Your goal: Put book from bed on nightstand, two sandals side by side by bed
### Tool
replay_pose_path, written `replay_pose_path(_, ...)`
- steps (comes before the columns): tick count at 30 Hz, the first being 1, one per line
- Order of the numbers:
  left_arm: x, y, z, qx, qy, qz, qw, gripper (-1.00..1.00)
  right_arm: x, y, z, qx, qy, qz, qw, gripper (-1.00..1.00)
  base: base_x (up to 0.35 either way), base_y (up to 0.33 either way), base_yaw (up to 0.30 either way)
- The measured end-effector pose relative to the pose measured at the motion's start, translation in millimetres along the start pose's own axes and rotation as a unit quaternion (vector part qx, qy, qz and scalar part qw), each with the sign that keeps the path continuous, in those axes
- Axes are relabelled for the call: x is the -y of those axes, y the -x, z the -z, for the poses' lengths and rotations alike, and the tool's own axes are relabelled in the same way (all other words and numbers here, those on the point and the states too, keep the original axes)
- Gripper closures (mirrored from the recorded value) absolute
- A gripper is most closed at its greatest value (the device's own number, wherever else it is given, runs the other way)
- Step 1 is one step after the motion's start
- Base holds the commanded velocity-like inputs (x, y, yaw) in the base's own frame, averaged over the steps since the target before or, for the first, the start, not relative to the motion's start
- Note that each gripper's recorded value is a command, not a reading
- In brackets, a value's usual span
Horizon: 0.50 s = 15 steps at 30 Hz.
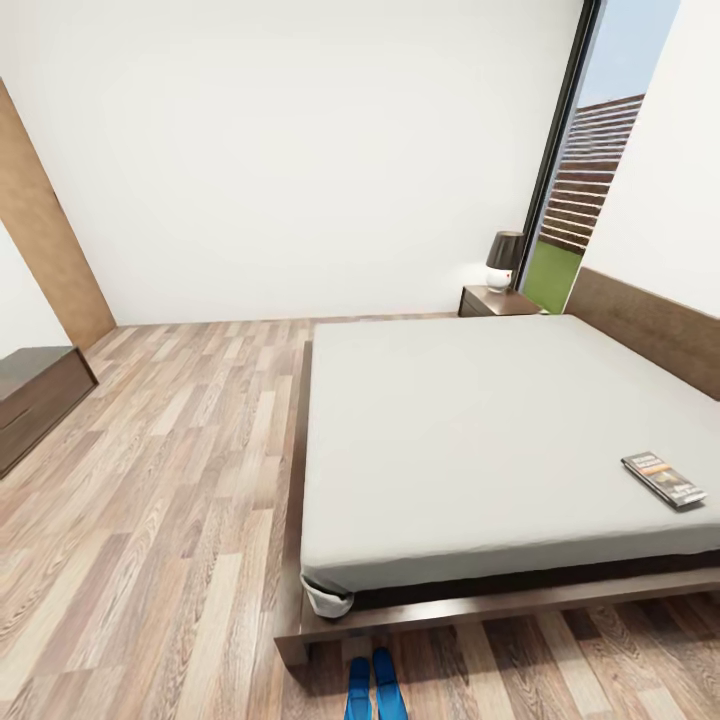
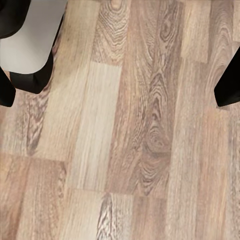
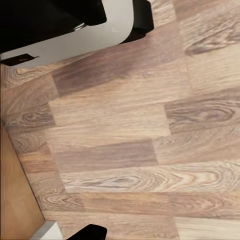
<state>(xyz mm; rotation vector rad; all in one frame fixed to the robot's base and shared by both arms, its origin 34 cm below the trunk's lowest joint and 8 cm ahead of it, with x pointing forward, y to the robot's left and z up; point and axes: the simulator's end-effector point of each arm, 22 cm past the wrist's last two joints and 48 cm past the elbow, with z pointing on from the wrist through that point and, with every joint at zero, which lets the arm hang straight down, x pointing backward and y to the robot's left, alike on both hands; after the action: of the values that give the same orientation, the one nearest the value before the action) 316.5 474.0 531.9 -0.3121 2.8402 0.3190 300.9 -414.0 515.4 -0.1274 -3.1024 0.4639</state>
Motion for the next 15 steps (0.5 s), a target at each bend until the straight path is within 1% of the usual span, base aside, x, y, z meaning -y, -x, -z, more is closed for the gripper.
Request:
replay_pose_path(3,0.2,-0.8,0.1,-0.001,0.000,0.000,1.0000,-1.00,0.1,-5.1,-0.6,-0.003,0.000,0.001,1.0000,-1.00,0.000,0.000,-0.064)
replay_pose_path(7,0.1,-1.1,0.1,-0.001,0.001,0.000,1.0000,-1.00,-1.6,-7.2,-0.6,-0.004,0.001,0.002,1.0000,-1.00,0.000,0.000,-0.166)
replay_pose_path(15,-0.1,-1.3,0.0,-0.001,0.002,0.000,1.0000,-1.00,-3.1,-8.5,-0.6,-0.004,0.003,0.003,1.0000,-1.00,0.000,0.000,-0.244)
